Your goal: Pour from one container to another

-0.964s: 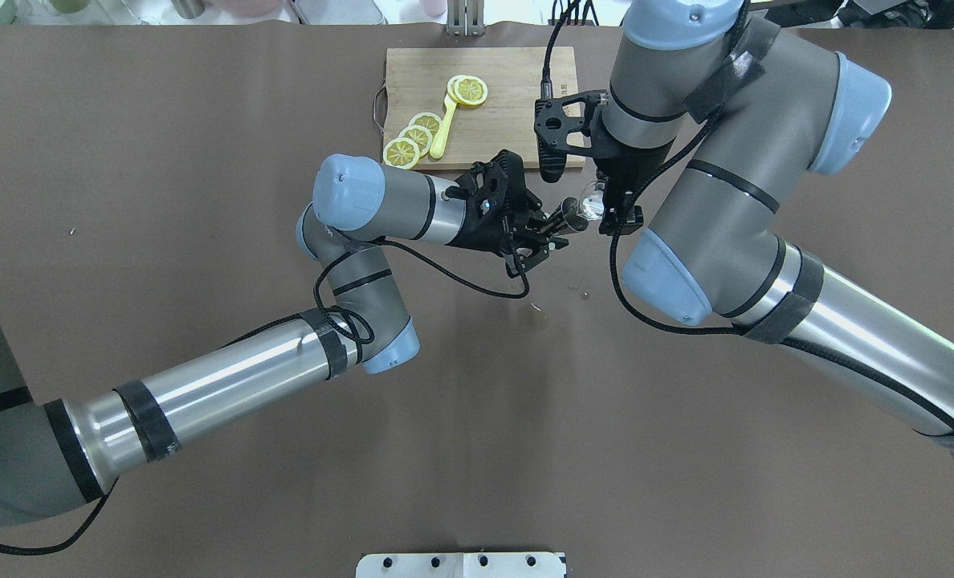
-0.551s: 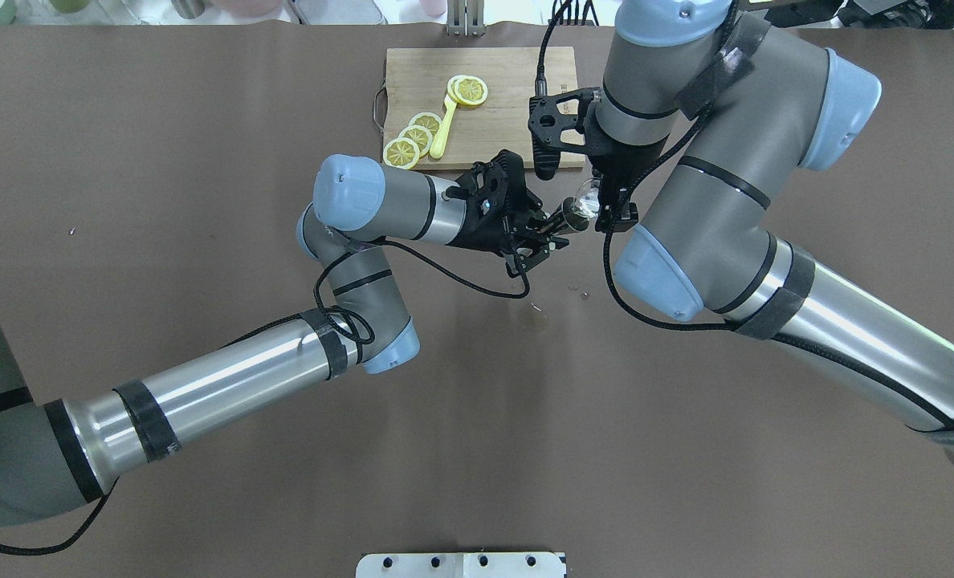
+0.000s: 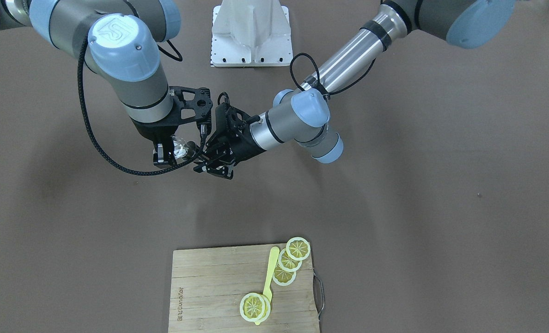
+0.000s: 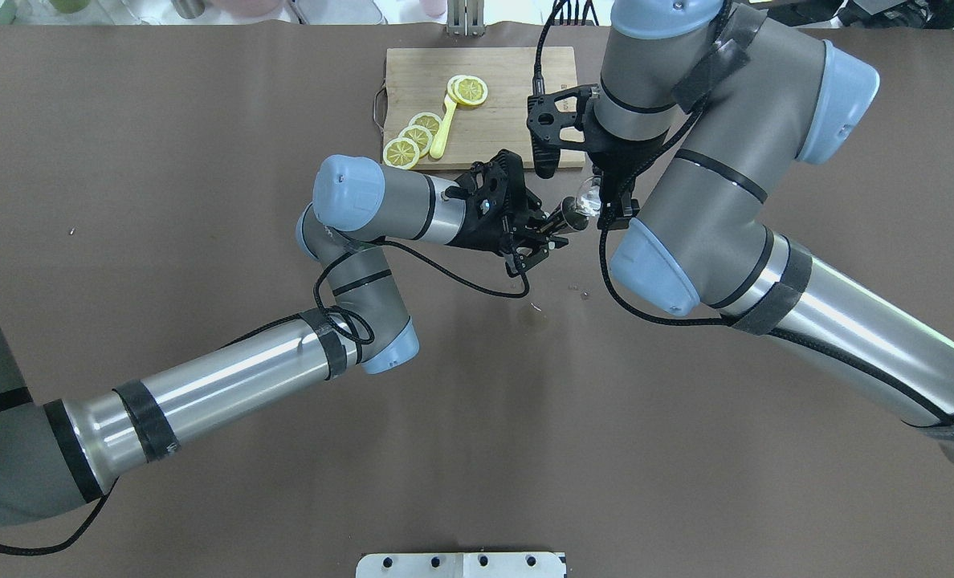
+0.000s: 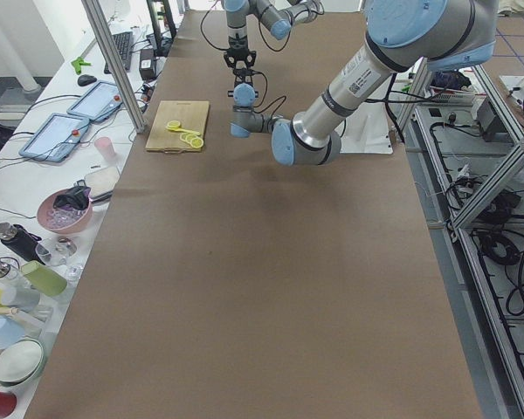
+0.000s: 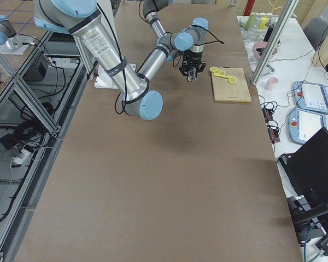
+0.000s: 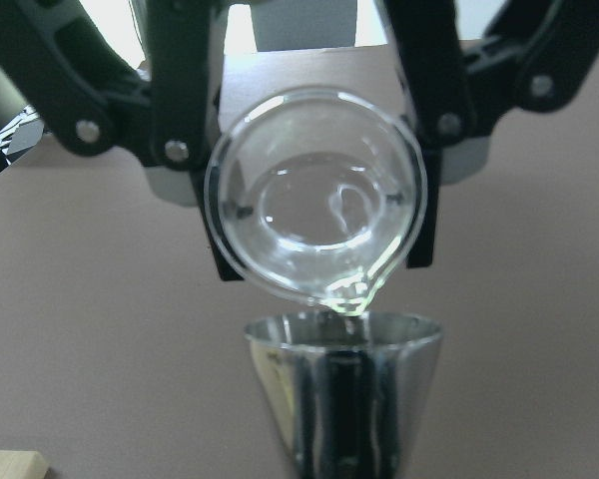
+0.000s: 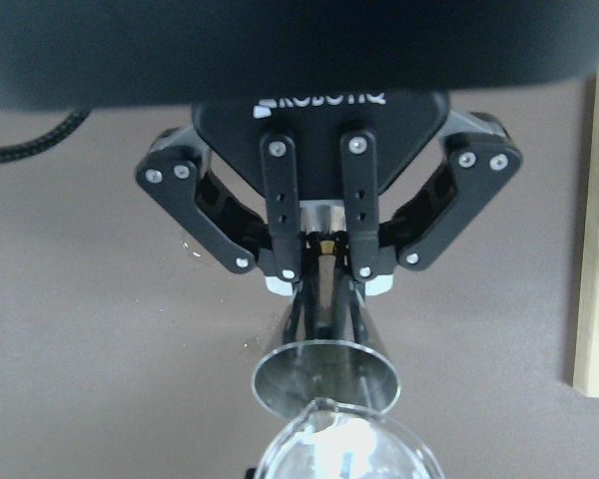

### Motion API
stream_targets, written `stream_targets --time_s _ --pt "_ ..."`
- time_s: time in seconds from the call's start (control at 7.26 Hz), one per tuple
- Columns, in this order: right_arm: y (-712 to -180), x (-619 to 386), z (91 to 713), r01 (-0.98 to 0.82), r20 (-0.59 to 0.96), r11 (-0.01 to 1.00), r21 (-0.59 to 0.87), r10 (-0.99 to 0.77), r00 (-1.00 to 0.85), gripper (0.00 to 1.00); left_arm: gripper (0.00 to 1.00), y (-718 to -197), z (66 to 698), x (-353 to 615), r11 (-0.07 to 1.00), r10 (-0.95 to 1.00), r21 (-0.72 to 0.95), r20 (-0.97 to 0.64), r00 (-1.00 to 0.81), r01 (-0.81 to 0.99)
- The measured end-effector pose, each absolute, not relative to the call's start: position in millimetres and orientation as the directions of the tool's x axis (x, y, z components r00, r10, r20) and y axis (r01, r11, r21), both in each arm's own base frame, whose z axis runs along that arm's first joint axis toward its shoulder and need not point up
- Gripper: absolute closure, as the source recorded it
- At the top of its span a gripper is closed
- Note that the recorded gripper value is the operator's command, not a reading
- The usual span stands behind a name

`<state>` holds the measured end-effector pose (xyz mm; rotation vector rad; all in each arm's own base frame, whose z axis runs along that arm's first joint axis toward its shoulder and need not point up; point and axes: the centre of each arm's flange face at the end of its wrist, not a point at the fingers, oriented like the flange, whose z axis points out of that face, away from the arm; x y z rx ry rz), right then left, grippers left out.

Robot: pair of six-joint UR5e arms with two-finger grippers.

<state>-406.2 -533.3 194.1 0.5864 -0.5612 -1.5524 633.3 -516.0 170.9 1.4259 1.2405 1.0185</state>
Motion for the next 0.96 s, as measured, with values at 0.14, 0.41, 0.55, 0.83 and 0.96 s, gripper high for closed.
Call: stream_targets --time_s 0.14,0.41,0.55,0.83,0.96 --pt "-532 -398 193 0.739 -0.039 -0.053 0.671 -0.999 -0.036 1.00 1.00 -516 171 633 -0.029 0.991 0.980 0.002 0.137 0.195" --pt "-526 -385 196 0.720 -0.045 -0.031 0.693 -0.999 0.000 1.00 1.00 -516 170 633 -0.030 0.991 0.980 0.003 0.137 0.196" --pt "-520 -379 203 0.697 -0.049 -0.012 0.717 -0.998 0.033 1.00 1.00 -516 169 633 -0.030 0.990 0.980 0.002 0.139 0.197" --pt "-506 -354 223 0.640 -0.060 0.016 0.769 -0.993 0.097 1.00 1.00 -517 163 631 -0.034 0.988 0.977 0.001 0.156 0.209" --pt "-507 -336 229 0.626 -0.060 0.033 0.779 -0.990 0.126 1.00 1.00 -516 158 629 -0.035 0.987 0.975 0.000 0.160 0.219"
